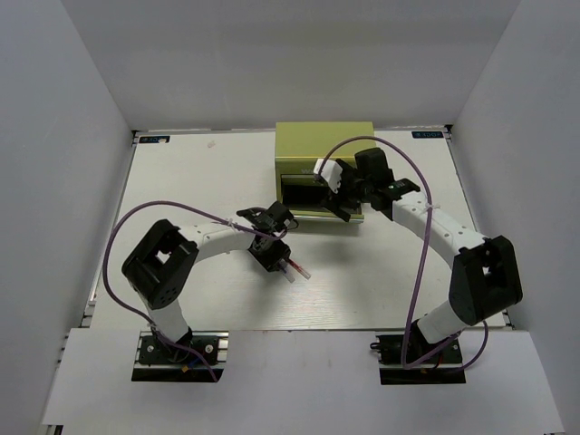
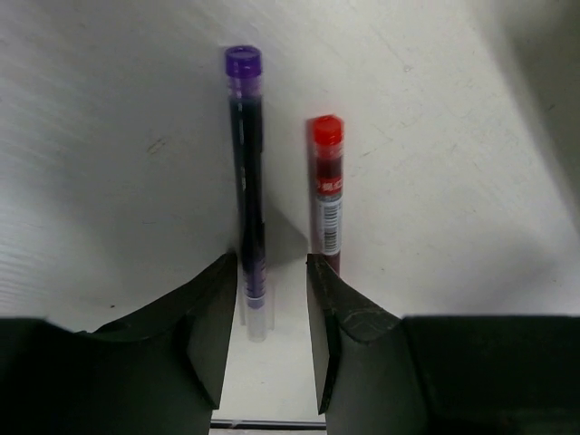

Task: Sort the stationery into containers
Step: Pick up the pen from the center of the board.

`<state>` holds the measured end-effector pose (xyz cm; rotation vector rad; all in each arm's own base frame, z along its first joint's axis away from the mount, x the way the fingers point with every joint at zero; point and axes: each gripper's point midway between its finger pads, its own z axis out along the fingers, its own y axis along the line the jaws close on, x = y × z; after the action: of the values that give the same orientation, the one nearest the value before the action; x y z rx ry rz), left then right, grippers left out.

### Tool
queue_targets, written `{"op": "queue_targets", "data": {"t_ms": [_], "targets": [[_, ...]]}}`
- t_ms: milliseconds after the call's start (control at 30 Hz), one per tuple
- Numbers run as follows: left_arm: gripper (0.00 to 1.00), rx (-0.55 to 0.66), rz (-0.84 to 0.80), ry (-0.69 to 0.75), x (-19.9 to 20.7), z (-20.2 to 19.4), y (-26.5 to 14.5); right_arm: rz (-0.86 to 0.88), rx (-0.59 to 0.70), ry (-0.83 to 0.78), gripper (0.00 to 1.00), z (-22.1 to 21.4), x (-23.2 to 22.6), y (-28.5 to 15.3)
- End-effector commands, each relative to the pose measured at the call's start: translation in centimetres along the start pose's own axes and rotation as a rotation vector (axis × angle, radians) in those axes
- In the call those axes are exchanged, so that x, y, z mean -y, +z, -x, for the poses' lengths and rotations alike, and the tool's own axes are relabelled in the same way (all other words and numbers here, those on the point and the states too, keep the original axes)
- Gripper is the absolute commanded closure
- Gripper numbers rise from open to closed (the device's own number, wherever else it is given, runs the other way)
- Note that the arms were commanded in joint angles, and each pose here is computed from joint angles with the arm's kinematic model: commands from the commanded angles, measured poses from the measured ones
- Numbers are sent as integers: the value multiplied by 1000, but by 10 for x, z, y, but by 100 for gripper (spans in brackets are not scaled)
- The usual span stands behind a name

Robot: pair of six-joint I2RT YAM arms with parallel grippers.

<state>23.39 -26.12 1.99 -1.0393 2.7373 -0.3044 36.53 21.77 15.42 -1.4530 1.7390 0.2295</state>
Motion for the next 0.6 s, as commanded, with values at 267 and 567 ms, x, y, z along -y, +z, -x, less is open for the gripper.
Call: {"op": "queue_targets", "data": {"t_ms": [267,567], "targets": [[59,-5,61,45,6,0,0,-33,56,15,11,7,1,-14],[62,-43,142,73,-17,-7,7,-30,67,30,11,7,1,-15]]}}
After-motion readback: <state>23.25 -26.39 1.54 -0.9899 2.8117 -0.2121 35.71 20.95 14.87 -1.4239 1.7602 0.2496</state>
